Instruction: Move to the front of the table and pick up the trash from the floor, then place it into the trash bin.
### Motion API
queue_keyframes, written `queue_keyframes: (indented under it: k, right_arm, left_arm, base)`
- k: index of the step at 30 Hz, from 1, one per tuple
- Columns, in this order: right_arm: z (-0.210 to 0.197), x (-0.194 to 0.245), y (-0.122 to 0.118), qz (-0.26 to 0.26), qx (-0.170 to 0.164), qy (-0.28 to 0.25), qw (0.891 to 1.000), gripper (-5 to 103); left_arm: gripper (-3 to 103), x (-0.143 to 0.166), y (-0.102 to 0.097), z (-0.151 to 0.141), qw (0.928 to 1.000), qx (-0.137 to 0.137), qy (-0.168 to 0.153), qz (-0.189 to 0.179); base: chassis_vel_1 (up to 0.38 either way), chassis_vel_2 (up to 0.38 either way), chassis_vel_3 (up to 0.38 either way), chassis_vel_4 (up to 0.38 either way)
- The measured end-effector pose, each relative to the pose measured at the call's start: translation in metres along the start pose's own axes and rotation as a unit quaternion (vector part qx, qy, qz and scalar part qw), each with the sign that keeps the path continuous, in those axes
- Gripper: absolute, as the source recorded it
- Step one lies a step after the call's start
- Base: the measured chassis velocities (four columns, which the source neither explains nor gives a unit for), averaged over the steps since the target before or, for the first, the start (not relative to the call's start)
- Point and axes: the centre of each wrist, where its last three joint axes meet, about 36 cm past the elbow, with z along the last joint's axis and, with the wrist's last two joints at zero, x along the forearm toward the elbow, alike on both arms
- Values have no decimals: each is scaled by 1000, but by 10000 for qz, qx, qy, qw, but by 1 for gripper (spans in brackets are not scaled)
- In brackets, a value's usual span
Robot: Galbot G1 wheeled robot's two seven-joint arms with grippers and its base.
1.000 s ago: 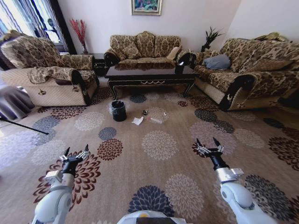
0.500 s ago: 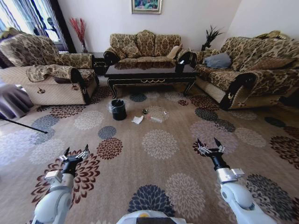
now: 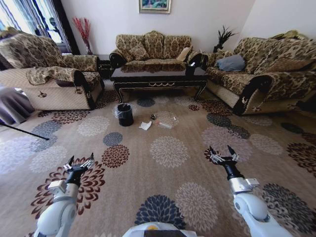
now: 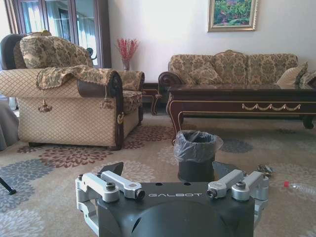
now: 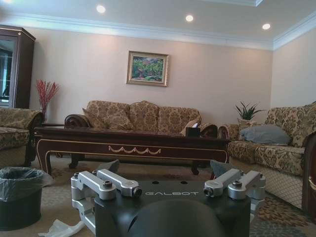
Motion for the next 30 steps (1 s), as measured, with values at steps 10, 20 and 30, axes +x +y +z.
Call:
queue_keyframes:
  k: [10,20,30]
  right_arm:
    - [2,-3,-5,-87,65,-31,9999,100]
    - [6,-3,-5,-127,61,-34,9999,100]
    - [6,-1,-4,-137,31,-95,9999,100]
  left_arm:
    - [100,-6,4,-5,10000,36,-70,-6]
    - [100,-5,5,-12,9999,59,-127,4]
    - [100,-4,5,-14,9999,26,-151,-7]
  base:
    - [0,0,0,0]
    - [0,0,0,0]
    - [0,0,0,0]
